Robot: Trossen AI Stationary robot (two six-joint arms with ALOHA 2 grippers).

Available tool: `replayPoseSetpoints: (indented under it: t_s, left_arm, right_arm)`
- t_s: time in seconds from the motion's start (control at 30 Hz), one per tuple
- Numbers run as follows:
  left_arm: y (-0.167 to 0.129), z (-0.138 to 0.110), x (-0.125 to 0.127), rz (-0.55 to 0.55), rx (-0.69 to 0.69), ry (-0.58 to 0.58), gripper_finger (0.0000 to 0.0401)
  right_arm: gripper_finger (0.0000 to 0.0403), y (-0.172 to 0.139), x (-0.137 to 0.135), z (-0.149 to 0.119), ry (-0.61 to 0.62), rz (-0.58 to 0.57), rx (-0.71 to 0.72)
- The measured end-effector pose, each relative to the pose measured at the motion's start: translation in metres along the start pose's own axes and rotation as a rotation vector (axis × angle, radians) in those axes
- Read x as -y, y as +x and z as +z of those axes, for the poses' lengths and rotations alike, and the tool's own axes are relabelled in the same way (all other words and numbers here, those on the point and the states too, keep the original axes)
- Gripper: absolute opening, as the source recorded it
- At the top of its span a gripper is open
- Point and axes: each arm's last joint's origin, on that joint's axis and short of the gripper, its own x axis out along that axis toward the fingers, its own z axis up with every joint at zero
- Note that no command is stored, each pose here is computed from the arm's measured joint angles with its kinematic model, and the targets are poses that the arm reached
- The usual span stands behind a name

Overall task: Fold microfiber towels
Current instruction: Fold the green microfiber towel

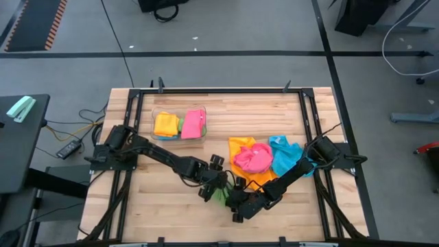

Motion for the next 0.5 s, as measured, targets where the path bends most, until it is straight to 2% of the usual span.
replayPoseSetpoints:
  t_s: [0.2, 0.5]
  left_arm:
    - [-0.001, 0.0, -0.001, -0.002, -0.002, -0.008, 0.0185]
    - [-0.003, 0.001, 0.003, -0.016, 0.005, -0.004, 0.0154]
  right_arm:
    - [0.0192, 0.0, 0.0, 0.0, 0.041, 0.002, 0.002]
    - [0.0192, -0.013, 0.001, 0.013, 0.242, 0.023, -0.009]
